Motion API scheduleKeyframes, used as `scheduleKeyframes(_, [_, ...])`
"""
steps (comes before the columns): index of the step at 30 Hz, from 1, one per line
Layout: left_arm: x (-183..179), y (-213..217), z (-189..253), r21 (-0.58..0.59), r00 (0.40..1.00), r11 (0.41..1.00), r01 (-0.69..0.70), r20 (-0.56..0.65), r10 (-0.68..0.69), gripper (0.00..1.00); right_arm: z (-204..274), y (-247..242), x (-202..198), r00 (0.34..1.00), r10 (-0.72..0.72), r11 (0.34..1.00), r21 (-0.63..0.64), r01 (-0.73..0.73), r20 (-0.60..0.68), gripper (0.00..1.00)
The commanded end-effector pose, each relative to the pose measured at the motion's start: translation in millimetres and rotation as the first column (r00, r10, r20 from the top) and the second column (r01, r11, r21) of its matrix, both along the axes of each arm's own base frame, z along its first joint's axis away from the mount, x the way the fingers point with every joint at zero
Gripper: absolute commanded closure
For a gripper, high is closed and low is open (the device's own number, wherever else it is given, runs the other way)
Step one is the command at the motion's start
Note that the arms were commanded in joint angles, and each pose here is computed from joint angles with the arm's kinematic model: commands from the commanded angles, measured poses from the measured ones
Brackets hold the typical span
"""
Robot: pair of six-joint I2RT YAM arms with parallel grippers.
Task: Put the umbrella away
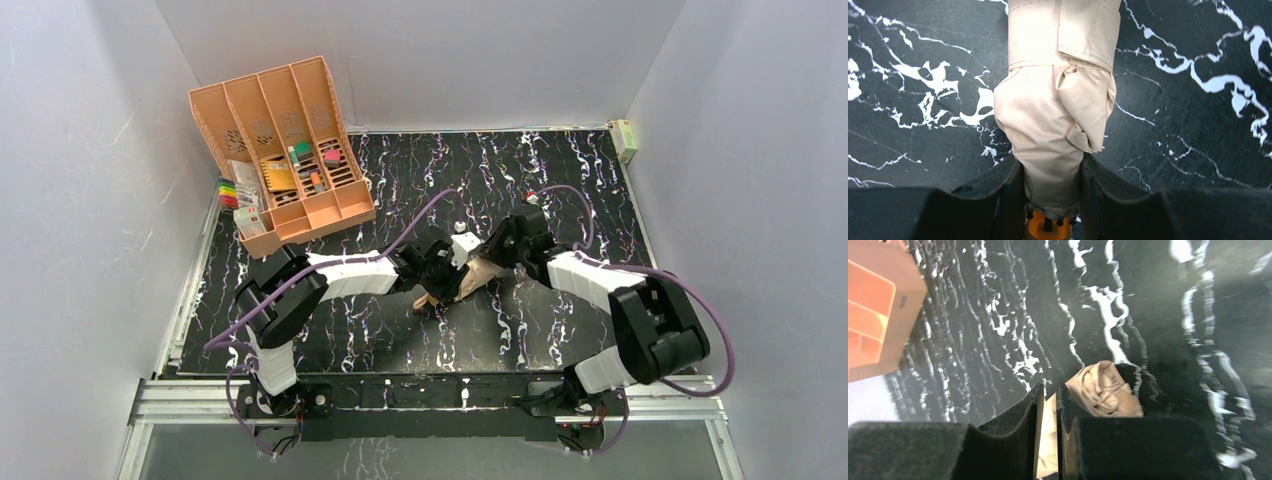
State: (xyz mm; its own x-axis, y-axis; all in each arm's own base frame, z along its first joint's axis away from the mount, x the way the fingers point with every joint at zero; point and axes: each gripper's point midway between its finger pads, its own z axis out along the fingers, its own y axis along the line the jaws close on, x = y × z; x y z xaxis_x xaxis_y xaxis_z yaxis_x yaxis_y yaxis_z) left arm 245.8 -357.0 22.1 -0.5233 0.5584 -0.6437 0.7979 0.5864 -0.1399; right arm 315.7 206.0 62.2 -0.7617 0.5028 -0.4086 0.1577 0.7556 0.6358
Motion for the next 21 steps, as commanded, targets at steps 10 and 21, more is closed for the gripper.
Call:
scheduleKeyframes(10, [-7, 20, 11, 0.036, 0.953, 0.959, 0.28, -0.133, -0.273, 0.3, 54, -85, -1, 0.997, 0.008, 0.912, -0.41, 0.025, 0.079, 0.65])
scheduleKeyframes(21, [23, 54, 100, -0.131, 1.0, 0.991, 0.014, -0.001, -0.014, 0.16, 55, -86, -15, 0.992, 0.11, 0.89, -0.451, -0.07, 0.062, 0.57])
